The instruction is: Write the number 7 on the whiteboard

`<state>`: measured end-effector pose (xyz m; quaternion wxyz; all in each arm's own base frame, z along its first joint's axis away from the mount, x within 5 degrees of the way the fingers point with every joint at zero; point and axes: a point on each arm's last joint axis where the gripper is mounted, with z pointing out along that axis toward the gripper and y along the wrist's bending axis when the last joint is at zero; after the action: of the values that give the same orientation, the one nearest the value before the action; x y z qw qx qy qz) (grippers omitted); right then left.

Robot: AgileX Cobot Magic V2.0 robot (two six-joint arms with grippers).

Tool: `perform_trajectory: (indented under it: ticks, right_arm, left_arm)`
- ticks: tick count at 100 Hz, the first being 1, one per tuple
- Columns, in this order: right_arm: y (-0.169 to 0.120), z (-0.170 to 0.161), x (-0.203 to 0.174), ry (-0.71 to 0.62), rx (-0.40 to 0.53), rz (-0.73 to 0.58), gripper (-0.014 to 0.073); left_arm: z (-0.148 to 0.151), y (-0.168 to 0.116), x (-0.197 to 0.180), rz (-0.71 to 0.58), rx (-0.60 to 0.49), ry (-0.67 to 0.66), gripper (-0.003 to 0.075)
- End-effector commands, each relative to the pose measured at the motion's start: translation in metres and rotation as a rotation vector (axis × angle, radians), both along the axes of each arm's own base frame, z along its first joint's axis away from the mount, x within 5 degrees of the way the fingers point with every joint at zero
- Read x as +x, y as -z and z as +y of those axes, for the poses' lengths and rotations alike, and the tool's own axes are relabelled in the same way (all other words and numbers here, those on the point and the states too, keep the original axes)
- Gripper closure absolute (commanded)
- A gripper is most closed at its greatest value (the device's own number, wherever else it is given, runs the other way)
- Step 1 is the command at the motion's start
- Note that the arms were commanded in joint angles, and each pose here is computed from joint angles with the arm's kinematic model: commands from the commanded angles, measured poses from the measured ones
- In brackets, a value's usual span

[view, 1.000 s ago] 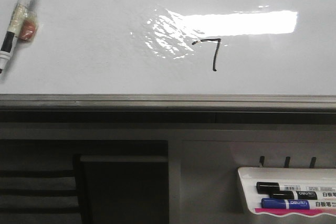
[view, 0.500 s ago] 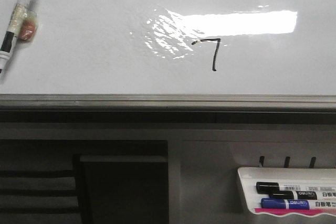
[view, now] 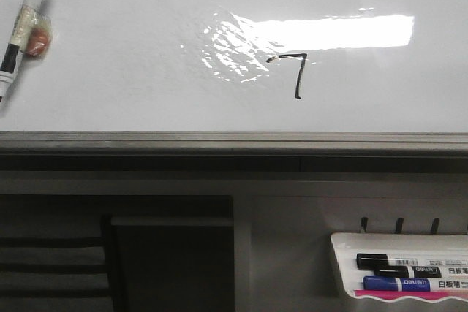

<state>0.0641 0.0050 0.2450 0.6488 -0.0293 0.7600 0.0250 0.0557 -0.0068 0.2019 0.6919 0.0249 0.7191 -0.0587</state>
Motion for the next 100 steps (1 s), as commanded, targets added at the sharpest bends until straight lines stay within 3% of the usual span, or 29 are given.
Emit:
perform_trajectory:
  ticks: [1,24,100]
  right_arm:
    - [0.001,-0.003,-0.002,0.053,0.037,-0.179,0.0666]
    - [0.043,-0.004,-0.006,0.067,0.038,-0.236,0.0666]
    - [0.045,-0.005,-0.008,0.086,0.036,-0.224,0.0666]
  left_arm:
    - [0.000,0.002,-0.001,-0.078,-0.028,-0.003,0.0741]
    - [0.000,0.002,-0.001,-0.078,-0.028,-0.003,0.0741]
    - [0.000,0.002,-0.001,-0.078,-0.028,-0.003,0.0741]
